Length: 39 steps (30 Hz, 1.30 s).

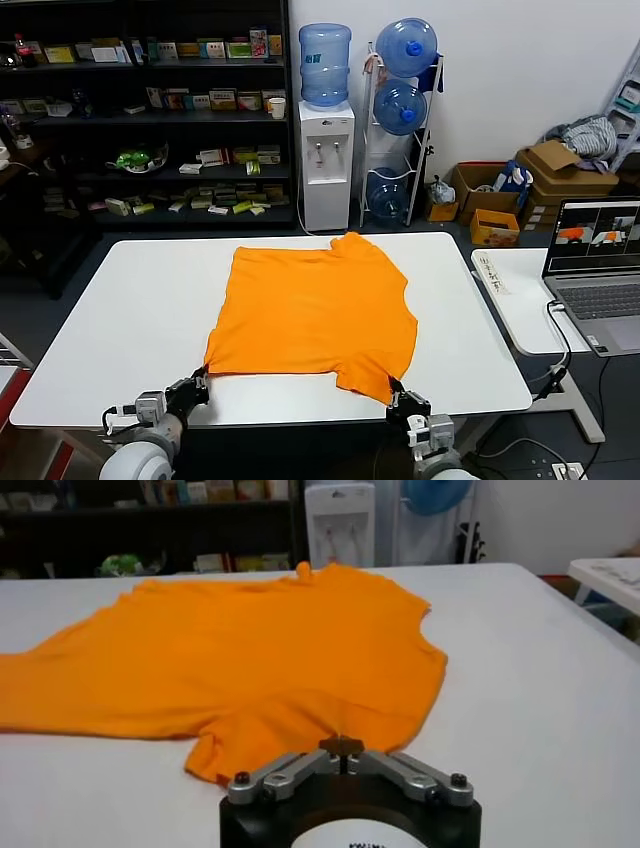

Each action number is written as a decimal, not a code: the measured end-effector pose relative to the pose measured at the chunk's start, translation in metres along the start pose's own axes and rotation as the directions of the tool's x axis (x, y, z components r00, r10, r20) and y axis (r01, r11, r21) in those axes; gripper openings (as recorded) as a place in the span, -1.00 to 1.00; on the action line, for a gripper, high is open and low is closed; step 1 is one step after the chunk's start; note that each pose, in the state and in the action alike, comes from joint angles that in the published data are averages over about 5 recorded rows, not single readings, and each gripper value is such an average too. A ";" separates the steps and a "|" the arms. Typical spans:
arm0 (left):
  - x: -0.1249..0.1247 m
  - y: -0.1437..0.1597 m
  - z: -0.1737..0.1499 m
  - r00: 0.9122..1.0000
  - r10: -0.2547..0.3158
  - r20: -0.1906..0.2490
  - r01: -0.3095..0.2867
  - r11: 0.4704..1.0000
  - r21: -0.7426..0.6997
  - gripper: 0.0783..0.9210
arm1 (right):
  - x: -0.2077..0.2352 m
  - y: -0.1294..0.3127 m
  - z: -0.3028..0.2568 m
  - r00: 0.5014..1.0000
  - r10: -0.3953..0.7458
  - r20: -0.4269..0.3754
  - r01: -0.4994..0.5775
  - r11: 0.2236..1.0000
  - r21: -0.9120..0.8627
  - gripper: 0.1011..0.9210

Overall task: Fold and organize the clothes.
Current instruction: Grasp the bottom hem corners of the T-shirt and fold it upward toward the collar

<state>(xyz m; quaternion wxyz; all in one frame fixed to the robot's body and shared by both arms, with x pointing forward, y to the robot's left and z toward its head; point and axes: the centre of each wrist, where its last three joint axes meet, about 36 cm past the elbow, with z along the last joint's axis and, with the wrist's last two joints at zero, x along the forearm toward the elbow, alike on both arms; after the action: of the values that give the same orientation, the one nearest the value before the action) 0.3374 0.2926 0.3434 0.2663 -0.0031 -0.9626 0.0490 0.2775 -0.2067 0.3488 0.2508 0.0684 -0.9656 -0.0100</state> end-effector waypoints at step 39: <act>-0.071 -0.010 -0.046 0.983 0.089 0.159 -0.085 0.996 -0.031 -0.97 | -0.128 -0.013 -0.093 0.995 0.050 0.086 -0.048 0.999 -0.020 -0.94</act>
<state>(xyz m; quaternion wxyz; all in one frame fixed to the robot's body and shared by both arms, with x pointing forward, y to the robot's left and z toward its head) 0.4223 0.2843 0.3472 0.1857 -0.0443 -0.9804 0.0490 0.4347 -0.2005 0.3675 0.2095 0.0418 -0.9768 -0.0156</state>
